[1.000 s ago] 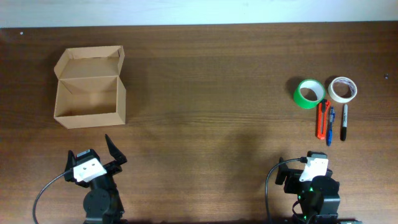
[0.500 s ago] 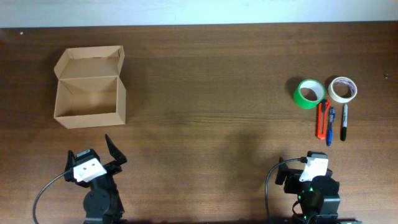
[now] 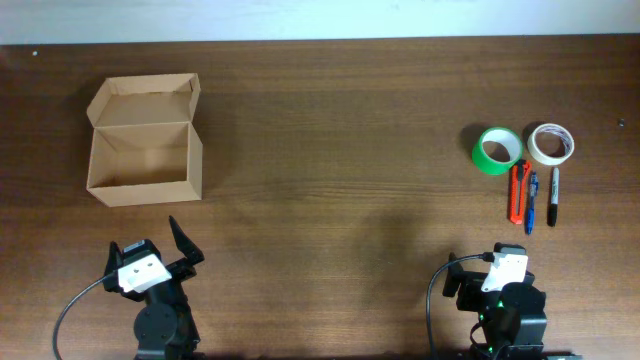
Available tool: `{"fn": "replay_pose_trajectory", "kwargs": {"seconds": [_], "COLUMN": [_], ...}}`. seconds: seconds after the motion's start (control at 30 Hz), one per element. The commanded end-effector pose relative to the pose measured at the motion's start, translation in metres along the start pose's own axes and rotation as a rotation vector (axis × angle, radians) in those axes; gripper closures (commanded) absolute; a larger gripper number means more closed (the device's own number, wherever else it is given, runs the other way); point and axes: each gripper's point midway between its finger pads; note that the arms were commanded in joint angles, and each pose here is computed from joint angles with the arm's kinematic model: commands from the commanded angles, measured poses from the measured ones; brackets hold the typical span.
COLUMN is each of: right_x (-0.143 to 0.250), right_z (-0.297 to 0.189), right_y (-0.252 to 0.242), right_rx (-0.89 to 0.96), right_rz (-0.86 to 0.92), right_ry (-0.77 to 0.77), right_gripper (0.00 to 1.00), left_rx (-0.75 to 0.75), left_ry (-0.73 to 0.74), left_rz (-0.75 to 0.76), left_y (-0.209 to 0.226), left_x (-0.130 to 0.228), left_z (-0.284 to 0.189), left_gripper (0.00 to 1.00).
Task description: Pack container
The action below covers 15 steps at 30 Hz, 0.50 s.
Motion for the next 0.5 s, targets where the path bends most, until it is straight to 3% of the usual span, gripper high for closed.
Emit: {"fn": "replay_pose_trajectory", "kwargs": {"seconds": [0.0,0.3,0.47], "right_x": [0.002,0.0,-0.023], "right_z": [0.002,0.001,-0.001], "right_y": [-0.002,0.01,0.025], "right_rx": [0.003,-0.061,-0.134], "right_rz": [0.007,0.008,0.008], "right_ry": [0.001,-0.002,-0.094], "right_gripper": [0.01,0.01,0.01], "left_rx": [0.005,0.01,0.012], "left_ry": [-0.002,-0.003,-0.007], "left_rz": [0.007,0.007,0.005], "left_y": [0.0,-0.001,-0.002], "left_x": [0.001,0.0,-0.001], "left_z": [0.0,0.0,0.0], "left_gripper": [0.0,0.0,0.0]}}
Point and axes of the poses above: each gripper's point midway between its finger pads, its own z axis out along the fingers, its own y axis along the line the jaws close on, x = y × z, and after that the axes turned 13 degrees about z, right-handed
